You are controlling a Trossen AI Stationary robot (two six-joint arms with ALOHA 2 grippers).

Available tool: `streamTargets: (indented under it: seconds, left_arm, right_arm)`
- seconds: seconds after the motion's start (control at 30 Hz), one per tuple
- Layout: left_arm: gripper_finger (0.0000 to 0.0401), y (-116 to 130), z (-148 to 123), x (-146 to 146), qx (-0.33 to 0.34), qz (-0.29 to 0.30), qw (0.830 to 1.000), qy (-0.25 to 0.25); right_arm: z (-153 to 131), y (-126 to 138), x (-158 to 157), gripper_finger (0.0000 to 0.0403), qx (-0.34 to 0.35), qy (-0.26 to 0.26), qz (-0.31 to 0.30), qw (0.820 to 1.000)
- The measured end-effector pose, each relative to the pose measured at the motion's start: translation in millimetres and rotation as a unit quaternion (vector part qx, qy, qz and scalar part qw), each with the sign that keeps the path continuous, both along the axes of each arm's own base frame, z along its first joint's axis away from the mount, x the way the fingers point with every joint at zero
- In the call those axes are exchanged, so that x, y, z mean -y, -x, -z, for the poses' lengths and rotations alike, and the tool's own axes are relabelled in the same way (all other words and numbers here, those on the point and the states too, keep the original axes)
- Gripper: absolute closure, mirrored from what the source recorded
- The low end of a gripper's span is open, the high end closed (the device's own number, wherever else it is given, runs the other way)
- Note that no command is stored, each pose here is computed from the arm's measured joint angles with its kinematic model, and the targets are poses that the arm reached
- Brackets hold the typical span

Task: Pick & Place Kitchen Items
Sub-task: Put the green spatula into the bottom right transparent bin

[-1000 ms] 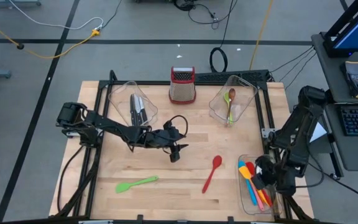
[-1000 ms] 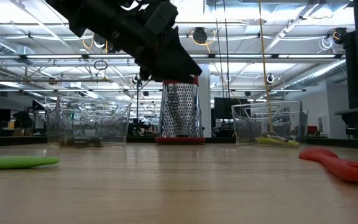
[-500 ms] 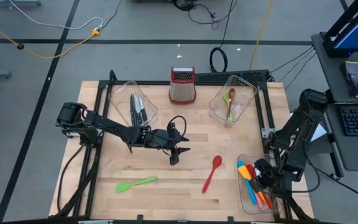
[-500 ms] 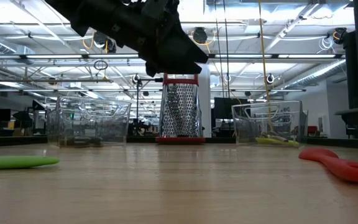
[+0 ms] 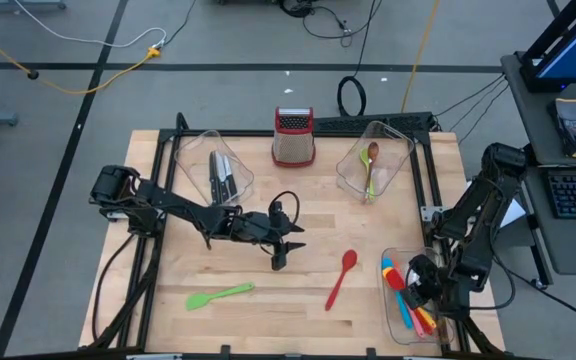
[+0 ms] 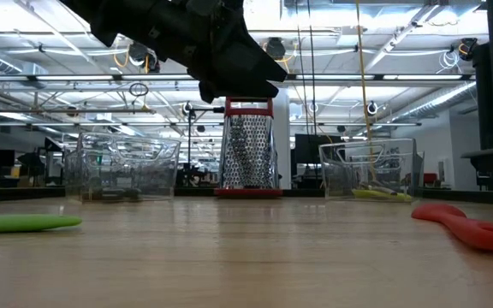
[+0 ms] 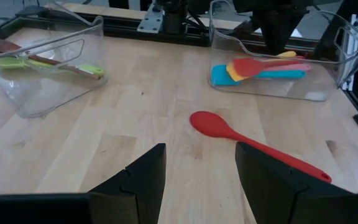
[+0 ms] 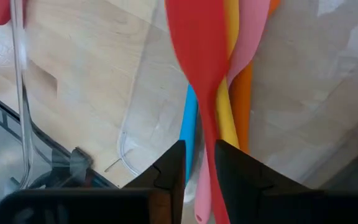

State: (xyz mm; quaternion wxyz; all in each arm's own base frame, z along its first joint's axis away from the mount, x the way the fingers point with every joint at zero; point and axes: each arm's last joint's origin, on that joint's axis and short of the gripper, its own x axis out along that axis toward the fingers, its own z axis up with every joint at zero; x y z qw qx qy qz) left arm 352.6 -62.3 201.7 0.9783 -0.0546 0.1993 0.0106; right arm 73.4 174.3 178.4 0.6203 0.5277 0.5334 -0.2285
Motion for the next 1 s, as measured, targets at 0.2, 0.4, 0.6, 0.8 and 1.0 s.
streamTargets:
  seconds: [0.2,0.4,0.6,0.8,1.0]
  left_arm:
    - [0.0203,4,-6,9,0.007,0.036,0.999,-0.02]
    - [0.0203,24,-37,20,0.023,0.083,0.995,-0.039]
    - [0.0203,56,-61,36,-0.004,0.119,0.992,-0.037]
    - [0.0203,79,-61,60,-0.057,0.142,0.988,0.01]
    - [0.0203,92,-55,88,-0.084,0.18,0.979,0.037]
  right_arm:
    - [-7,0,-1,0.0315,0.017,-0.026,-0.009,0.999]
    - [-19,0,1,0.0341,0.052,-0.063,-0.039,0.996]
    - [-37,0,7,0.0395,0.136,-0.085,-0.055,0.986]
    - [-62,-5,11,0.0395,0.314,-0.06,-0.078,0.944]
    - [-77,-11,14,0.0399,0.432,0.032,-0.11,0.894]
